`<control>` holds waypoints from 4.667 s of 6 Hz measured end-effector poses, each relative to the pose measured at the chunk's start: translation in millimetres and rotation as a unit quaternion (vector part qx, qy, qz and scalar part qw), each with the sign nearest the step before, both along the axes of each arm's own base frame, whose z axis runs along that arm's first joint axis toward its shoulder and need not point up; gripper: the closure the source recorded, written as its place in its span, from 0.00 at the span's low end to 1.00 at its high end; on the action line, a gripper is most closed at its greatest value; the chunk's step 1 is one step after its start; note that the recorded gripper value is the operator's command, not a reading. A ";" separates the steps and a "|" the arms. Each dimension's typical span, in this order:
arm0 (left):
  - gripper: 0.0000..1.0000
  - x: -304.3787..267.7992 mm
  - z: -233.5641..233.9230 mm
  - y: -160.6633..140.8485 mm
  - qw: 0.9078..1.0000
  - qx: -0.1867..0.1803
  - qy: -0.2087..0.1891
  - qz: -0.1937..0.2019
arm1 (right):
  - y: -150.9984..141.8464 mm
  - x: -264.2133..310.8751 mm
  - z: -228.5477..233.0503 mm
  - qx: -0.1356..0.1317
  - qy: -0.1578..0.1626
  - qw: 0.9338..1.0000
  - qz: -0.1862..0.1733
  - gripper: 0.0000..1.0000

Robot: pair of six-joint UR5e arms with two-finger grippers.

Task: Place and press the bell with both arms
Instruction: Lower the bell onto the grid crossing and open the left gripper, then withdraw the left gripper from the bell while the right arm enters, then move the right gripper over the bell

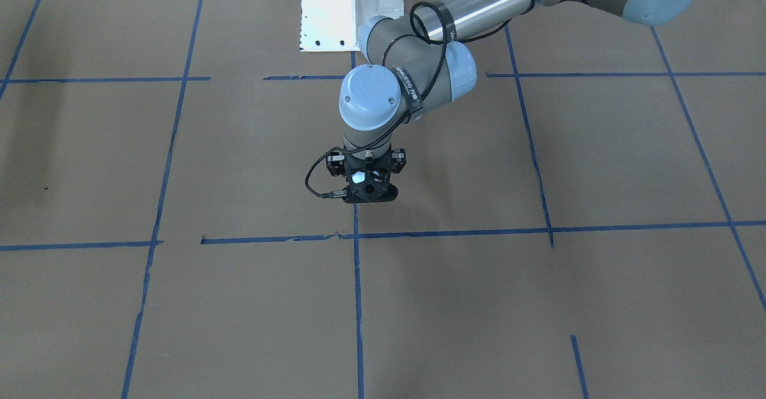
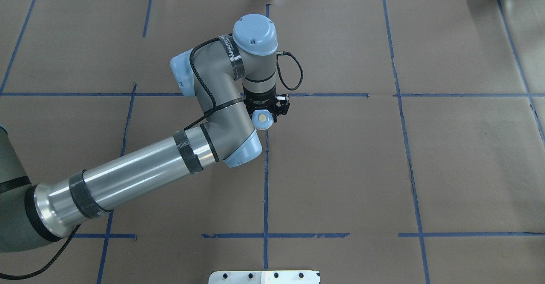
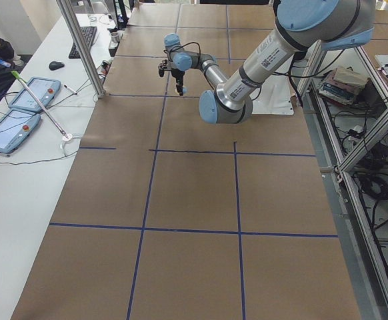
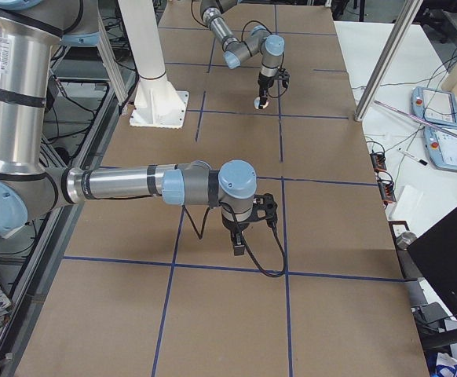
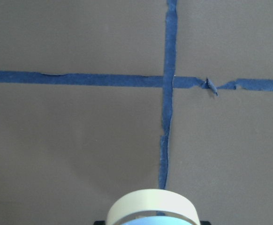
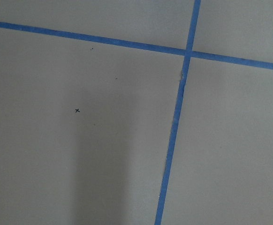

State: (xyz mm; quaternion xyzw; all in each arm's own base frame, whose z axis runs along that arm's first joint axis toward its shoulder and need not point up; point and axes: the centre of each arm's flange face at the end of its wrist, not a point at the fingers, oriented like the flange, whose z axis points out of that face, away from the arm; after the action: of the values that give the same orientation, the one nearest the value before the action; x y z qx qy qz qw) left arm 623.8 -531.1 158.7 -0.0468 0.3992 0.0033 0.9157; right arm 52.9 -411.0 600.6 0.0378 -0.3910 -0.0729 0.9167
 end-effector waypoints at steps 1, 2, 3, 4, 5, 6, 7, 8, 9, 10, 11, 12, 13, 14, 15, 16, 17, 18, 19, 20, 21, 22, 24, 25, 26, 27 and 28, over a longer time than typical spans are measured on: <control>0.94 4.3 1.3 -0.4 1.000 -0.001 -0.001 0.000 | 0.0 0.0 0.3 0.000 0.000 1.000 0.000 0.00; 0.93 6.1 1.4 -1.0 1.000 0.000 -0.001 0.000 | 0.0 0.0 0.4 -0.001 0.000 1.000 0.000 0.00; 0.92 10.2 4.3 -2.0 1.000 0.002 0.003 0.001 | 0.0 0.0 0.8 -0.001 0.000 1.000 0.000 0.00; 0.91 15.4 9.3 -3.5 1.000 0.005 0.007 0.002 | -0.3 0.0 1.1 -0.001 0.000 1.000 0.001 0.00; 0.91 19.6 12.6 -2.5 1.000 0.006 0.008 0.003 | -0.5 0.0 1.2 -0.001 0.000 1.000 0.001 0.00; 0.88 23.2 14.1 0.4 1.000 0.006 0.008 0.006 | -0.6 0.0 1.2 -0.001 0.000 1.000 0.001 0.00; 0.84 26.2 15.3 3.3 1.000 0.006 0.007 0.008 | -0.7 0.0 1.3 -0.001 0.000 1.000 0.001 0.00; 0.62 28.2 16.8 4.7 1.000 0.005 0.006 0.010 | -0.7 0.0 1.3 -0.001 0.000 1.000 0.001 0.00; 0.29 28.9 17.7 4.8 1.000 0.005 0.006 0.010 | -0.7 0.0 1.3 -0.001 0.000 1.000 0.001 0.00; 0.07 29.2 17.6 5.1 1.000 0.005 0.006 0.010 | -0.7 0.0 1.3 -0.002 0.000 1.000 0.002 0.00; 0.00 29.2 17.4 5.1 1.000 0.004 0.007 0.008 | -0.7 0.0 1.1 -0.004 0.000 1.000 0.003 0.00; 0.00 29.1 16.1 5.3 1.000 0.003 0.009 0.006 | -1.5 -0.1 0.0 -0.004 -0.001 1.000 0.004 0.00; 0.00 28.3 14.0 4.9 1.000 0.004 0.013 0.004 | -2.5 -0.1 -1.1 -0.003 -0.001 1.000 0.005 0.00; 0.00 25.0 11.0 2.8 1.000 0.004 0.016 0.001 | -3.3 -0.2 -2.3 -0.003 -0.001 1.000 0.006 0.00; 0.00 15.0 5.9 -2.8 1.000 0.006 0.021 -0.004 | -7.3 -0.5 -7.4 0.002 -0.003 1.000 0.006 0.00; 0.00 -2.5 8.5 -5.9 0.999 0.010 0.029 -0.010 | -14.4 -0.9 -16.0 0.012 -0.005 1.000 0.006 0.00; 0.00 -30.4 23.2 -2.7 0.999 0.014 0.033 -0.017 | -19.8 -1.8 -24.6 0.018 -0.011 1.000 0.008 0.00; 0.00 -70.6 38.1 2.3 0.999 0.014 0.030 -0.028 | -24.1 -5.6 -38.1 0.021 -0.024 0.999 0.013 0.01; 0.00 -113.0 47.2 8.8 0.999 0.017 0.018 -0.033 | -26.8 -20.2 -60.5 0.021 -0.035 0.999 0.015 0.01; 0.00 -155.7 56.1 17.9 0.999 0.028 0.001 -0.025 | -32.6 -51.6 -96.2 0.015 -0.043 0.999 0.015 0.01; 0.00 -197.7 72.0 20.9 0.999 0.047 -0.011 -0.014 | -45.4 -91.0 -138.3 0.004 -0.053 0.998 0.019 0.01; 0.00 -238.9 94.4 13.1 0.997 0.070 -0.019 -0.007 | -61.4 -134.9 -182.2 -0.005 -0.067 0.998 0.019 0.01; 0.00 -336.2 158.8 -22.0 0.992 0.116 -0.042 0.016 | -78.2 -233.4 -271.4 -0.007 -0.082 0.997 0.011 0.00; 0.00 -397.7 199.0 -36.5 0.991 0.122 -0.040 0.032 | -74.2 -280.2 -306.2 -0.014 -0.081 0.996 0.016 0.00; 0.00 -461.8 242.9 -43.8 0.991 0.121 -0.033 0.042 | -65.0 -322.4 -332.7 -0.022 -0.076 0.997 0.023 0.00; 0.00 -524.0 291.0 -45.4 0.992 0.115 -0.029 0.044 | -54.2 -357.3 -354.6 -0.031 -0.067 0.997 0.031 0.00; 0.00 -578.8 340.1 -38.8 0.993 0.107 -0.028 0.044 | -44.1 -384.0 -377.4 -0.038 -0.060 0.997 0.035 0.00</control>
State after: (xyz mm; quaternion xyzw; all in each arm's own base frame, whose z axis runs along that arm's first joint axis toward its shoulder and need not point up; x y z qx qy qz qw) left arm 45.1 -569.9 498.8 0.0339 0.3685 0.0848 0.9251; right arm -331.1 -455.2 223.2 0.0215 -0.4459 -0.0232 0.8945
